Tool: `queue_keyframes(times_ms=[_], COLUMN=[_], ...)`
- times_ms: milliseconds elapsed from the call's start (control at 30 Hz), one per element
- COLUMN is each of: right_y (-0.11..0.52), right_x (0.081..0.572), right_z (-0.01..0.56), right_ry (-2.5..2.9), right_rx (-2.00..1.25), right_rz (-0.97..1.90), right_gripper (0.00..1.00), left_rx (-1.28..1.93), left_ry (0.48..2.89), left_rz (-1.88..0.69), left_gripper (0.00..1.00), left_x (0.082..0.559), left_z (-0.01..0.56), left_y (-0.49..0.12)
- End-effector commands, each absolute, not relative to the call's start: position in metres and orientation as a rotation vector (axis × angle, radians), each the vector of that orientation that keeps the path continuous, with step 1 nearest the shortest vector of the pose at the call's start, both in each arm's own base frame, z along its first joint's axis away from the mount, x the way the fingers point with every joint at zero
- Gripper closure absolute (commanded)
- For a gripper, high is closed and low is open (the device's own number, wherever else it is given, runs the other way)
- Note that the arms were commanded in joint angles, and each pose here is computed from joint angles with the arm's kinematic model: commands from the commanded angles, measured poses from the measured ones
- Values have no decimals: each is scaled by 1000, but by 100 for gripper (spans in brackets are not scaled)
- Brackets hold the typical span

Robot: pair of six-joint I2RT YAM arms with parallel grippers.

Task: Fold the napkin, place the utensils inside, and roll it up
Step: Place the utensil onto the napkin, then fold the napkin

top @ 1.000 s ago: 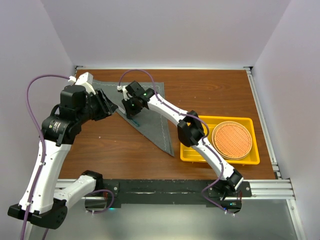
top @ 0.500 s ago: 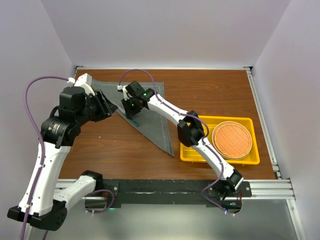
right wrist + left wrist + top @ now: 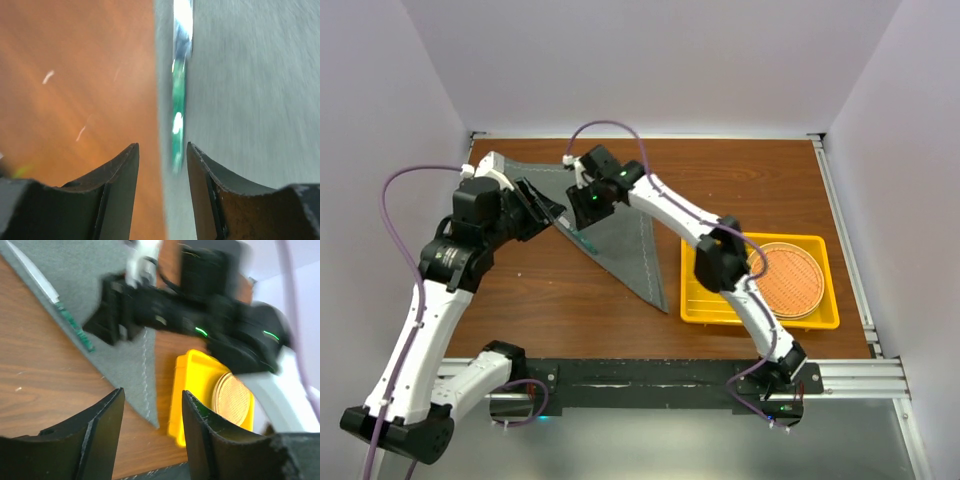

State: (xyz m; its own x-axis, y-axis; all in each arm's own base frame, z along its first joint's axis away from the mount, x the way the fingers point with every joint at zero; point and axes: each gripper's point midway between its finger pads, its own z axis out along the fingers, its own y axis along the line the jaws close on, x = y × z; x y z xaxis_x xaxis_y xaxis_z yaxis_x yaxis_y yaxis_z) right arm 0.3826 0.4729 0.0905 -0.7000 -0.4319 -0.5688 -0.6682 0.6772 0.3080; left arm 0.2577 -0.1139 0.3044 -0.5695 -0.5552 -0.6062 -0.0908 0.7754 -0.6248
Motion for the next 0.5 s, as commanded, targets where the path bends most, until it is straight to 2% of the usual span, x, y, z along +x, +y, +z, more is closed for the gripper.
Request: queue_keyframes(times_ms=[0,33,100,267,400,467], right_y=[414,402,380,338,313,297], right_x=[347,332,309,261,253,262], right_z=[221,251,240,280,283,281], right_ry=[2384,2342,2399,2343,2358,2376], right_rx=[-752,-762,-804,-816,-770,-728], right_rz=[825,857,838,935,955,889], right_gripper=[53,53,52,51,50,50], left_rx=[-637,-652,-765,-867,-950,-949], left_ry=[1942,1900,1859,1710,1745,1722], left_rz=[-805,-841,-861,-875,-701,-612], left_gripper=[47,48,50,53,53,52], left_x=[309,325,347,414,469,487], left_z=[307,309,288,253,207,207], left_y=[-118,-118,-103,-64,4,36])
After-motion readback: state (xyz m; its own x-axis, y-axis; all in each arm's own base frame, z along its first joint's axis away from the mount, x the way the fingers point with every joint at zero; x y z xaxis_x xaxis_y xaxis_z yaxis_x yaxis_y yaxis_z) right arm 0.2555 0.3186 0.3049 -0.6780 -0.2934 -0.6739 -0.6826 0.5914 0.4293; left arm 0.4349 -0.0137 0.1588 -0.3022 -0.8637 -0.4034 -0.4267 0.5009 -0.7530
